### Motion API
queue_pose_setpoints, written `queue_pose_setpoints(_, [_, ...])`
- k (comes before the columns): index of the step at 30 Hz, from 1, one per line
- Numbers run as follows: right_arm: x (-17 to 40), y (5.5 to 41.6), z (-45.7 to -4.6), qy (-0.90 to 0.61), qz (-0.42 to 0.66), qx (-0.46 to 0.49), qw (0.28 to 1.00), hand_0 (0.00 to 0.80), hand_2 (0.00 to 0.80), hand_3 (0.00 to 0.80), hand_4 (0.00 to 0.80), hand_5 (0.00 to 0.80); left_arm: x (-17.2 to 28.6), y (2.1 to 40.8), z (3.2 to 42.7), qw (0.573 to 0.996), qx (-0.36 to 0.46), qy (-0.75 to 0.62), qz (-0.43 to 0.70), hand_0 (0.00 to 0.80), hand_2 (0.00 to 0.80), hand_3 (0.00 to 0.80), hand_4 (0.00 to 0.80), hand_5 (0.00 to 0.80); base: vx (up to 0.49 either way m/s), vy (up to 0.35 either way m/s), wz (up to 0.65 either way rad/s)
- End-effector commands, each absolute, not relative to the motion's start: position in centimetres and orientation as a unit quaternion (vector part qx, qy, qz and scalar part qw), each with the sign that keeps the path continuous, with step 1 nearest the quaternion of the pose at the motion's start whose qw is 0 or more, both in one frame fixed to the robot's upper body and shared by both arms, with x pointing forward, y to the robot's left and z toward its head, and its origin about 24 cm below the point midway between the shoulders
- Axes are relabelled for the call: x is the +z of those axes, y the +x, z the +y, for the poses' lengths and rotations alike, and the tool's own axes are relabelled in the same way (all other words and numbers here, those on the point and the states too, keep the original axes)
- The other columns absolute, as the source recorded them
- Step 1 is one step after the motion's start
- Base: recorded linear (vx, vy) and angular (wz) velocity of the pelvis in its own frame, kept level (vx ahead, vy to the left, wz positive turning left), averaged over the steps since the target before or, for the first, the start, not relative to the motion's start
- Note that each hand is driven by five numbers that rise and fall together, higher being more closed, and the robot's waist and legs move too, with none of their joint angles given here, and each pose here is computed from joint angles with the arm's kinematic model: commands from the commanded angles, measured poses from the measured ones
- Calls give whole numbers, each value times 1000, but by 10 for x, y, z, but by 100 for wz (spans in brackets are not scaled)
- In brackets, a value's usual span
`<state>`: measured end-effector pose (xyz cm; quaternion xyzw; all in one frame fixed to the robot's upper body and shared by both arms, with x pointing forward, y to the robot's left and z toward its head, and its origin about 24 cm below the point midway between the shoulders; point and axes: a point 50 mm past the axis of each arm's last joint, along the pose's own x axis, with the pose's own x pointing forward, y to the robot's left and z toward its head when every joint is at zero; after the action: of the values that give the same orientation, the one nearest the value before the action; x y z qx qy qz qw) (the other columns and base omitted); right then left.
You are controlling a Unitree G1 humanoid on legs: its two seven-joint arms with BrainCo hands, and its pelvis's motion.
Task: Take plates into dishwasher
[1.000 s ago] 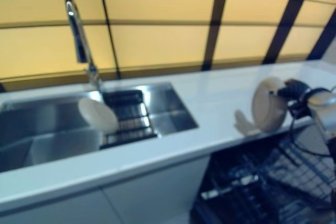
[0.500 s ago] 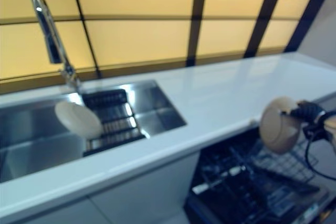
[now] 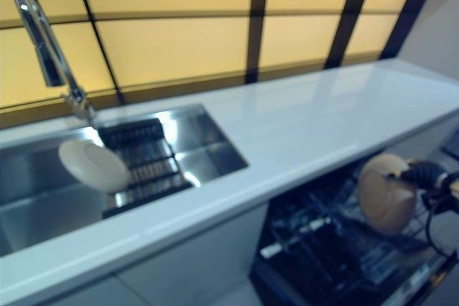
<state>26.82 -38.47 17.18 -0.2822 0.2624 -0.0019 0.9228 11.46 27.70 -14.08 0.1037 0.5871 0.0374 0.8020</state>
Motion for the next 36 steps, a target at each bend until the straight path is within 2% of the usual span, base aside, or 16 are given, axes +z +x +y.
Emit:
queue_pose_setpoints(1, [178, 273, -373, -308, 224, 27, 924, 800, 800, 800, 800, 800, -131, 115, 303, 795, 55, 137, 588, 0, 0, 0, 0, 0, 0, 0, 0])
queue_pose_setpoints(18, [126, 276, -331, -307, 268, 126, 904, 800, 800, 800, 800, 800, -127, 125, 303, 804, 45, 138, 576, 0, 0, 0, 0, 0, 0, 0, 0])
queue_pose_setpoints(36, [89, 275, -304, -350, 298, 169, 872, 800, 800, 800, 800, 800, -123, 136, 298, 814, 30, 141, 563, 0, 0, 0, 0, 0, -2, -3, 3])
